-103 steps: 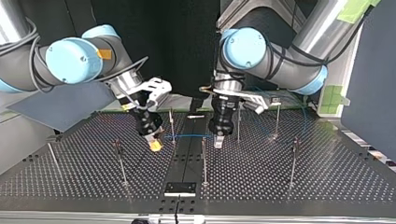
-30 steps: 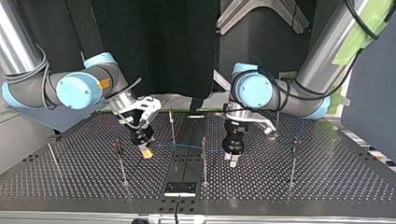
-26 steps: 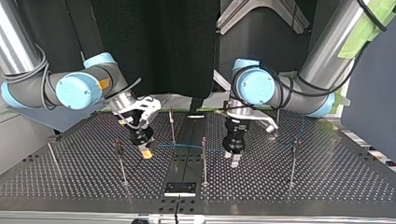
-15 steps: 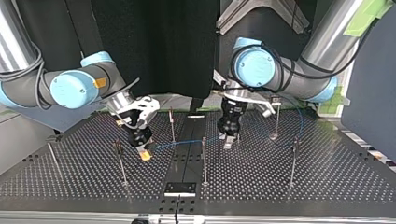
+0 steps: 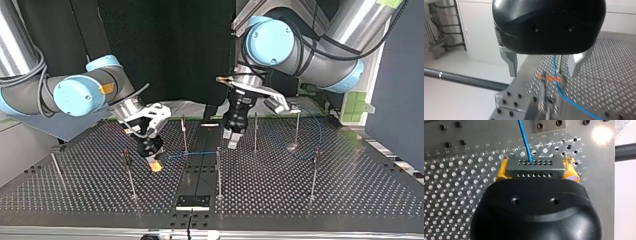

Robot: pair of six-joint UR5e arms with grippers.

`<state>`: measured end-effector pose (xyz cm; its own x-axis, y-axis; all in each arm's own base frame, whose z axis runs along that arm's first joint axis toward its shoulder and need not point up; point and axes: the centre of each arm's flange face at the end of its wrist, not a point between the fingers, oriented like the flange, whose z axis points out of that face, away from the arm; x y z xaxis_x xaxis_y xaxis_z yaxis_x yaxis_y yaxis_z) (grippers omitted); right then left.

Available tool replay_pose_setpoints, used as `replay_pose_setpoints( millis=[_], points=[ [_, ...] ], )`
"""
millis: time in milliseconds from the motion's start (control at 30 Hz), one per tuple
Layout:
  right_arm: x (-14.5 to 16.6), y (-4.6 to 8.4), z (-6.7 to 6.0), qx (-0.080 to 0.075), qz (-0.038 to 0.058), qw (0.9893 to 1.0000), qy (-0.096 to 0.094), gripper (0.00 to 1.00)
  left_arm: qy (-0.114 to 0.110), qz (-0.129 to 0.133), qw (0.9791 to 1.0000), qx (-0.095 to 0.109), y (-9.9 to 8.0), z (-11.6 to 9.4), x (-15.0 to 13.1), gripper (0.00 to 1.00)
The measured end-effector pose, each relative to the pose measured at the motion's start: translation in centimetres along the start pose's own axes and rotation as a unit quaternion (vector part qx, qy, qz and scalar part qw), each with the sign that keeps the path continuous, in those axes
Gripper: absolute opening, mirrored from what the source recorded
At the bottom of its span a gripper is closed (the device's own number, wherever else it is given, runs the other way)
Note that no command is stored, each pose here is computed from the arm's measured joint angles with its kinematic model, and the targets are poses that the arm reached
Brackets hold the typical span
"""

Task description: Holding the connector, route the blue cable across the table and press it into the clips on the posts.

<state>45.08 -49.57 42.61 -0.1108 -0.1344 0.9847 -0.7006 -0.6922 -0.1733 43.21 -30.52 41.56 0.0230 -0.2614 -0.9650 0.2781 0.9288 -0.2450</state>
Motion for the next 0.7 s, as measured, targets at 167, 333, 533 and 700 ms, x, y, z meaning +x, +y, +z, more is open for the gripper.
replay_pose_setpoints(
  millis=[167,333,533,700],
  points=[
    [0.1,0.1,0.0,-0.001,-0.0007,1.0000,0.001,0.00,-0.005,-0.005,1.0000,0.005,-1.8,0.3,0.1,1.00],
    [0.3,0.2,-0.1,-0.001,-0.0003,1.0000,0.003,0.00,0.010,0.007,0.9999,0.001,-3.5,0.7,1.1,1.00],
    [1.2,0.2,-0.4,-0.001,-0.0011,1.0000,0.010,0.00,0.023,0.013,0.9996,-0.001,-5.7,1.3,2.2,1.00],
    [1.4,0.2,-0.5,0.006,-0.0011,0.9999,0.010,0.00,0.016,0.010,0.9998,0.004,-7.7,1.6,1.7,1.00]
  ],
)
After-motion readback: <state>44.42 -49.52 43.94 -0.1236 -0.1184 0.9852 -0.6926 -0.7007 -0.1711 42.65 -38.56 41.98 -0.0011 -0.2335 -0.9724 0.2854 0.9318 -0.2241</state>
